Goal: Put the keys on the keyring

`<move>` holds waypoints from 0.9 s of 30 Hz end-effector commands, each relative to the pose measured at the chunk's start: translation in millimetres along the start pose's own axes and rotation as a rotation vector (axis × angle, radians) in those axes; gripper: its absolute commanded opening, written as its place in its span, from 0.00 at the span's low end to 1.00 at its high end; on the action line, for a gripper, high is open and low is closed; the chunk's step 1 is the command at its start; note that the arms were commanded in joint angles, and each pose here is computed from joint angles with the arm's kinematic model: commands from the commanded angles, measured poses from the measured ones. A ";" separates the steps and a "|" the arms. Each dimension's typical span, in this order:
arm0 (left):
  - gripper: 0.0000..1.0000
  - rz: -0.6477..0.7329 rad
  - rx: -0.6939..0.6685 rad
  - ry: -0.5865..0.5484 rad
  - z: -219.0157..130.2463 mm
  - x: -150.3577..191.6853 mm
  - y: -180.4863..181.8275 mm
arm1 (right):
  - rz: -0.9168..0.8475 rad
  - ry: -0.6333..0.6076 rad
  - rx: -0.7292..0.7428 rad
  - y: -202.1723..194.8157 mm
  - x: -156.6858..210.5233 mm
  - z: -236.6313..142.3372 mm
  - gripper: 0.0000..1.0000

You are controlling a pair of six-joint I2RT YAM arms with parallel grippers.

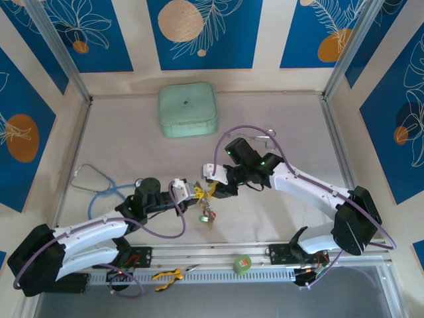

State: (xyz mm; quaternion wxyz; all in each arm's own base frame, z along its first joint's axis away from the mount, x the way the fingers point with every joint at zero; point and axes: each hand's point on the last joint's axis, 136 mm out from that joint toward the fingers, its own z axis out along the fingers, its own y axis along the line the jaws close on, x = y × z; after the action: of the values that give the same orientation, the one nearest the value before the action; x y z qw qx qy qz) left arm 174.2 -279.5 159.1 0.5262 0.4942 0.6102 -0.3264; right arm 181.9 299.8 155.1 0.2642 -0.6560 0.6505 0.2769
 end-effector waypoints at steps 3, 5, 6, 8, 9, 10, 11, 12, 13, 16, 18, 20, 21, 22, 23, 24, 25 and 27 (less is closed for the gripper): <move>0.00 0.018 0.013 -0.079 -1.0 -14.7 -2.8 | 0.055 -0.045 -0.067 12.0 0.9 5.8 0.29; 0.00 0.018 0.018 -0.080 -0.8 -14.2 -3.6 | 0.056 -0.062 -0.064 11.5 -1.8 3.7 0.29; 0.00 0.018 0.018 -0.080 -0.7 -14.3 -3.6 | 0.054 -0.070 -0.061 10.6 -3.3 2.1 0.29; 0.00 0.023 0.023 -0.081 -0.5 -14.5 -4.6 | 0.051 -0.081 -0.055 9.5 -5.2 -0.7 0.29; 0.00 0.022 0.023 -0.082 -0.5 -14.5 -4.5 | 0.051 -0.083 -0.054 9.4 -5.8 -1.6 0.29; 0.00 0.024 0.025 -0.085 -0.4 -15.1 -4.9 | 0.051 -0.083 -0.049 8.6 -5.6 -2.4 0.29; 0.00 0.024 0.028 -0.085 -0.3 -15.0 -5.3 | 0.051 -0.084 -0.046 7.9 -5.8 -3.1 0.29; 0.00 0.024 0.029 -0.086 -0.3 -14.9 -5.4 | 0.049 -0.084 -0.043 7.6 -5.8 -3.0 0.30; 0.00 0.024 0.031 -0.090 -0.3 -15.4 -5.7 | 0.048 -0.084 -0.042 6.9 -6.2 -2.7 0.30; 0.00 0.024 0.035 -0.093 -0.3 -15.6 -6.6 | 0.041 -0.082 -0.046 7.3 -7.3 -1.4 0.30; 0.00 0.026 0.036 -0.096 -0.4 -16.8 -6.8 | 0.039 -0.080 -0.059 9.2 -7.7 0.2 0.26; 0.00 0.025 0.035 -0.096 -0.8 -16.6 -6.7 | 0.044 -0.078 -0.068 10.2 -7.3 1.0 0.19; 0.00 0.026 0.033 -0.098 -1.1 -17.1 -6.4 | 0.044 -0.078 -0.068 10.4 -6.9 0.9 0.14; 0.00 0.027 0.035 -0.097 -1.2 -17.1 -6.7 | 0.045 -0.077 -0.069 10.8 -6.6 1.2 0.10; 0.00 0.026 0.035 -0.096 -1.3 -16.4 -6.9 | 0.047 -0.076 -0.069 11.0 -6.0 0.8 0.06; 0.00 0.027 0.036 -0.097 -1.4 -16.7 -7.2 | 0.048 -0.075 -0.067 10.9 -5.6 0.5 0.04; 0.00 0.028 0.035 -0.100 -1.8 -17.2 -7.1 | 0.054 -0.070 -0.065 10.3 -3.8 1.1 0.02; 0.00 0.030 0.041 -0.108 -1.8 -18.6 -8.1 | 0.065 -0.058 -0.067 9.6 -0.5 3.1 0.00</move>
State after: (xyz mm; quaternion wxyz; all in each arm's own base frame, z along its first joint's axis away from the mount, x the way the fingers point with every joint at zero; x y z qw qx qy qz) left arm 171.0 -280.9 158.9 0.5332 0.4959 0.5973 -0.3361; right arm 177.1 302.3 153.1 0.2599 -0.6369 0.6544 0.3141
